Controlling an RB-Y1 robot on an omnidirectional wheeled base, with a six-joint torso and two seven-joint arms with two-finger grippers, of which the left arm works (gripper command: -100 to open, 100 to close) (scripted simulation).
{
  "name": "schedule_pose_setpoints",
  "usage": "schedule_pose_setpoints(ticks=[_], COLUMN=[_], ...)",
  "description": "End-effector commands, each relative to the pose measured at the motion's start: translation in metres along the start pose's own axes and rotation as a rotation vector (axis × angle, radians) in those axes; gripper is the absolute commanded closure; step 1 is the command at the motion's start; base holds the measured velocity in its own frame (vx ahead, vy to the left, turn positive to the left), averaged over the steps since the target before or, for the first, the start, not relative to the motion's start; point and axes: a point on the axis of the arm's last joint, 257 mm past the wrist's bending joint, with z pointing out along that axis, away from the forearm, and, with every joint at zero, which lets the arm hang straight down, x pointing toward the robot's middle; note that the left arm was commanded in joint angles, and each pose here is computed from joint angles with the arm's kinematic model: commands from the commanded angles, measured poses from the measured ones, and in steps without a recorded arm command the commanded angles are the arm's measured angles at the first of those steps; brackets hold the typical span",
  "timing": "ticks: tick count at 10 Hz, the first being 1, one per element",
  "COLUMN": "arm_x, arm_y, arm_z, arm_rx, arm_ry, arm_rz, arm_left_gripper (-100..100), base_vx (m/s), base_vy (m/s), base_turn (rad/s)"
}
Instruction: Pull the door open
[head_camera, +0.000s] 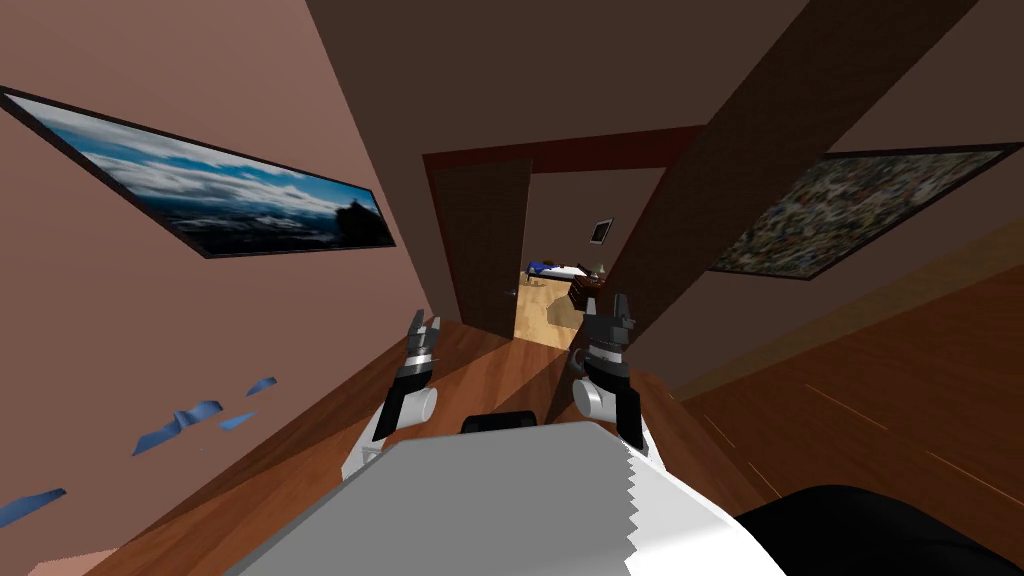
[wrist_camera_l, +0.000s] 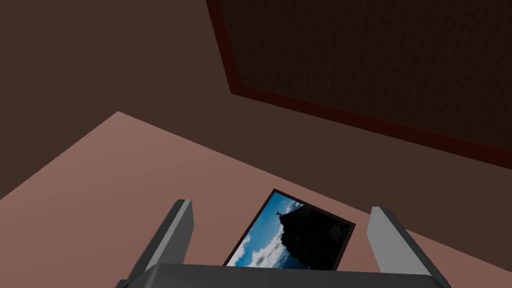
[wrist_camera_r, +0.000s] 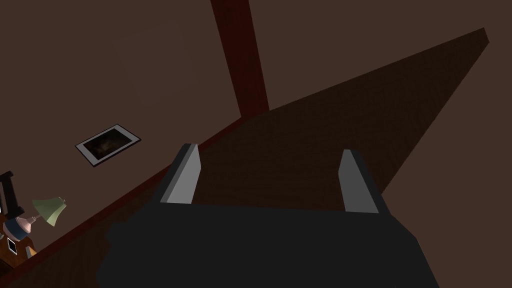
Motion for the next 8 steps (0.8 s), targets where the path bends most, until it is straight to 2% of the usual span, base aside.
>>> schedule_pose_setpoints(ticks=[1, 8], arm_x=[0.003, 0.017], arm_y=[0.013, 0.077], arm_z=[-0.0004, -0.0071], arm_rx=[-0.016, -0.107], arm_ry=[0.006, 0.04], arm_rz=[0.001, 0.004], arm_left_gripper=[-100, -100], base_vx=[0.054, 0.096], base_vy=[-0.004, -0.002], base_turn=[-0.058, -0.075])
